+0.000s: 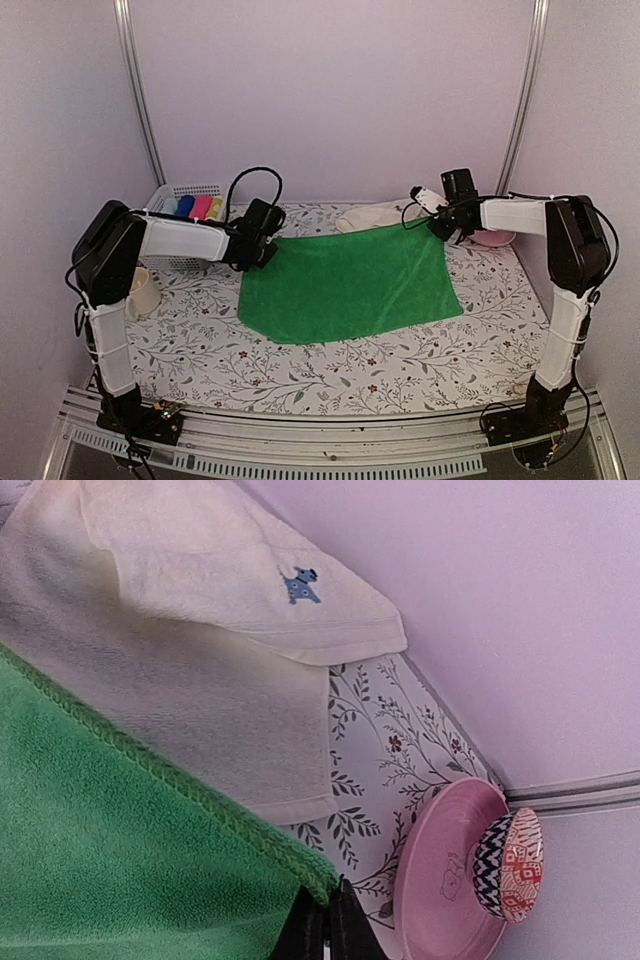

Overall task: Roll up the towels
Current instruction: Flatten out the towel at the center of the board, then fold the towel at the center of the board.

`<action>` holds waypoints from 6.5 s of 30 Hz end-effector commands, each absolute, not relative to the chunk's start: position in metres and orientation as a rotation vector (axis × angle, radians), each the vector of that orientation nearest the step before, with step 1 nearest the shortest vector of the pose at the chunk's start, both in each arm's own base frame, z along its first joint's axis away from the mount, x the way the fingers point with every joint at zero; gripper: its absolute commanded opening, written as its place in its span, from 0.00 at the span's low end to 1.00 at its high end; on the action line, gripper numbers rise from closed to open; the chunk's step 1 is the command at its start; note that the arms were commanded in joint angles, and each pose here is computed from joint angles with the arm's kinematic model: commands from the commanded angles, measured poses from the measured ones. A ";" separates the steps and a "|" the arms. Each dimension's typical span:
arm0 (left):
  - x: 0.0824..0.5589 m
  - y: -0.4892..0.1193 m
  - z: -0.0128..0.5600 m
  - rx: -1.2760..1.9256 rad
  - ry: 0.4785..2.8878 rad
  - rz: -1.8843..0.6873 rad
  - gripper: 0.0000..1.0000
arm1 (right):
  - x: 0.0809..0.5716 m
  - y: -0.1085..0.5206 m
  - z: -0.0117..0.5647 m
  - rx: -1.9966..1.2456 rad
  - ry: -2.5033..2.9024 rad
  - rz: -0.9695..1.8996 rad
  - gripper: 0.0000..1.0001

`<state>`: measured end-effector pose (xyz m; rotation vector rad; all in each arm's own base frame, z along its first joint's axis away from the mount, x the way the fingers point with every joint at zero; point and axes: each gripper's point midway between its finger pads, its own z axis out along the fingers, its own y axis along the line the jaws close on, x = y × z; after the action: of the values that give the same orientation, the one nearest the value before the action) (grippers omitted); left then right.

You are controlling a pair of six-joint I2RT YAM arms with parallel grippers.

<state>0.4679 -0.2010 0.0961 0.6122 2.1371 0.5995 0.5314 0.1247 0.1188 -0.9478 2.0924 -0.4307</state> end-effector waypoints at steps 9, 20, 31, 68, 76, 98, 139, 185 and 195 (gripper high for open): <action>0.401 -0.200 0.228 0.462 1.930 0.454 0.00 | 0.460 0.122 0.223 -0.936 1.896 -0.275 0.02; 0.262 -0.207 0.267 0.416 1.930 0.295 0.00 | 0.318 0.122 0.321 -0.995 1.674 -0.091 0.02; 0.217 -0.212 0.303 0.350 1.879 0.348 0.00 | 0.294 0.112 0.347 -0.893 1.695 -0.048 0.02; 0.439 -0.195 0.117 0.639 2.125 0.547 0.00 | 0.483 0.124 0.127 -1.044 2.063 -0.228 0.02; 0.404 -0.207 0.109 0.726 2.136 0.531 0.00 | 0.434 0.122 0.120 -1.171 2.056 -0.177 0.02; 0.314 -0.212 0.093 0.881 2.281 0.453 0.00 | 0.362 0.116 0.092 -1.509 1.996 -0.153 0.02; 0.232 -0.218 0.059 1.091 2.441 0.404 0.00 | 0.309 0.096 0.045 -1.777 1.937 -0.213 0.02; 0.216 -0.233 0.046 1.247 2.474 0.349 0.43 | 0.312 0.087 0.033 -1.807 1.953 -0.274 0.38; 0.250 -0.237 0.117 0.982 2.335 0.204 0.97 | 0.334 0.111 0.088 -1.617 2.036 -0.061 0.80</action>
<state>0.2287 -0.2284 0.0708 1.1409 2.4324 0.3280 0.3221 0.0989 0.0564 -1.7457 2.0000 -0.1780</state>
